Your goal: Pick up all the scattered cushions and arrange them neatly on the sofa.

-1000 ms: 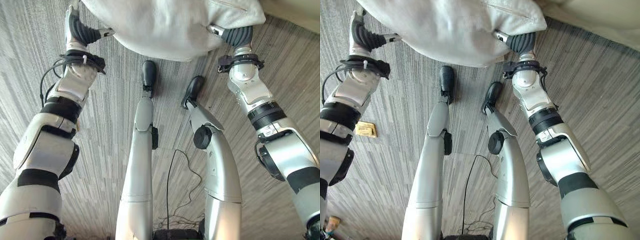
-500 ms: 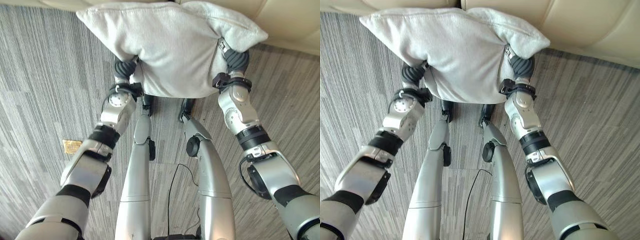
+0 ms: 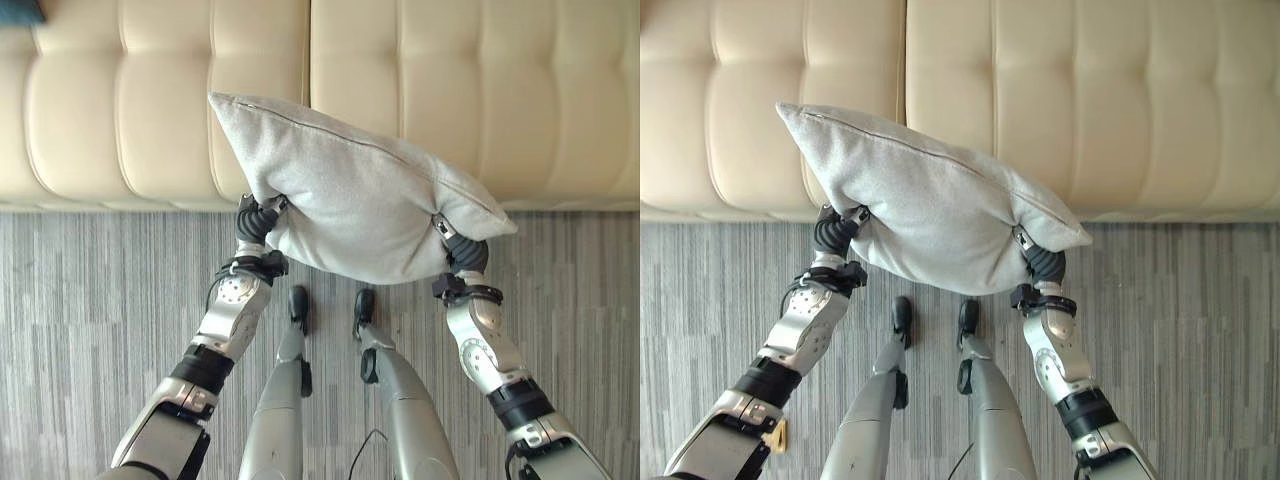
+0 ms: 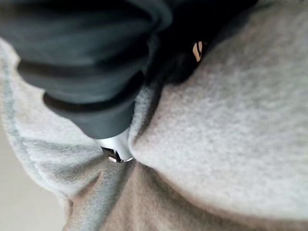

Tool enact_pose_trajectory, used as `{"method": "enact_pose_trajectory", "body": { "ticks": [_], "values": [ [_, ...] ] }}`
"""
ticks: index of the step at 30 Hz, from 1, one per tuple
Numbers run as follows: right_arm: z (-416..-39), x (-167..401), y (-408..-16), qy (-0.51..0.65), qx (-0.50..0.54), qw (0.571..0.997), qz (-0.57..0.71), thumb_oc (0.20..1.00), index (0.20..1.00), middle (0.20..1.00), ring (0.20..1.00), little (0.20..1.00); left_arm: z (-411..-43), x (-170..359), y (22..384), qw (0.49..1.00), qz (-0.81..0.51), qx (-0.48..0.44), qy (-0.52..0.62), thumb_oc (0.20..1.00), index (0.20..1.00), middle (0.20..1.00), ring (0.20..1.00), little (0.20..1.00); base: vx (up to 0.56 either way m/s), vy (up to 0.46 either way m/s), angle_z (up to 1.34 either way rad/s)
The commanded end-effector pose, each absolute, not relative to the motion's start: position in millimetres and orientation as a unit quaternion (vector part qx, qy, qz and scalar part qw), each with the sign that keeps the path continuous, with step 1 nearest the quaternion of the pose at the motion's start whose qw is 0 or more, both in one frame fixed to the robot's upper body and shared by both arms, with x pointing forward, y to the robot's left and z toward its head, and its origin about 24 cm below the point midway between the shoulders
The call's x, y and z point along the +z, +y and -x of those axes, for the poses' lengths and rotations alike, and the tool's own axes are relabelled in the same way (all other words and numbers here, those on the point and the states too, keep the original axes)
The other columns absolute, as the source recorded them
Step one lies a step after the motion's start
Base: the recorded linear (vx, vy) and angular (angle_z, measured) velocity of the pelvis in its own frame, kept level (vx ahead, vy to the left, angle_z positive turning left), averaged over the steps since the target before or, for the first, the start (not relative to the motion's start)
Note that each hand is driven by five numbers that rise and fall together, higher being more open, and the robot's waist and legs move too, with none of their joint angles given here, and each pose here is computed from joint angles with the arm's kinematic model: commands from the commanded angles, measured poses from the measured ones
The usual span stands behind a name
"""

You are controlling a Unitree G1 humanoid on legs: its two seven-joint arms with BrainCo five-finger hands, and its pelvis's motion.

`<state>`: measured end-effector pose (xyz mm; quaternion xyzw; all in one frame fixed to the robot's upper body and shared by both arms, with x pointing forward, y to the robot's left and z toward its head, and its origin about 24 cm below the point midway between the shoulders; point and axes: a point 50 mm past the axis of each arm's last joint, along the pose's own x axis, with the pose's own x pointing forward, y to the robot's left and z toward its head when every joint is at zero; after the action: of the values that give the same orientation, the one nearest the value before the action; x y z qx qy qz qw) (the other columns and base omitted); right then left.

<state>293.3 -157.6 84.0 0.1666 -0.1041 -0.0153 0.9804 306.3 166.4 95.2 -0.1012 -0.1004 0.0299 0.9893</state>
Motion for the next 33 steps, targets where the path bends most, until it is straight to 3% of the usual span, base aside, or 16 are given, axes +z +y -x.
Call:
{"method": "enact_pose_trajectory", "body": {
  "ticks": [1,8,16,28,33],
  "values": [
    [-296,122,-106,-0.185,0.128,0.966,-0.129,0.200,0.200,0.200,0.200,0.200,-310,132,111,0.970,0.119,-0.092,-0.191,0.200,0.200,0.200,0.200,0.200,0.10,-0.051,-0.08],
    [-280,91,-123,-0.129,0.124,0.983,-0.030,0.200,0.200,0.200,0.200,0.200,-284,77,147,0.988,0.113,-0.036,-0.096,0.200,0.200,0.200,0.200,0.200,0.15,-0.079,-0.08],
    [-281,86,-127,-0.115,0.117,0.986,0.037,0.200,0.200,0.200,0.200,0.200,-274,52,150,0.993,0.110,0.000,-0.039,0.200,0.200,0.200,0.200,0.200,0.09,-0.050,0.00],
    [-277,83,-125,-0.110,0.103,0.988,0.046,0.200,0.200,0.200,0.200,0.200,-265,72,176,0.994,0.063,0.028,-0.086,0.200,0.200,0.200,0.200,0.200,0.26,0.128,-0.10],
    [-276,114,-118,-0.176,0.113,0.978,0.010,0.200,0.200,0.200,0.200,0.200,-260,95,183,0.988,0.058,0.035,-0.140,0.200,0.200,0.200,0.200,0.200,0.32,0.147,-0.20]
  ]
}}
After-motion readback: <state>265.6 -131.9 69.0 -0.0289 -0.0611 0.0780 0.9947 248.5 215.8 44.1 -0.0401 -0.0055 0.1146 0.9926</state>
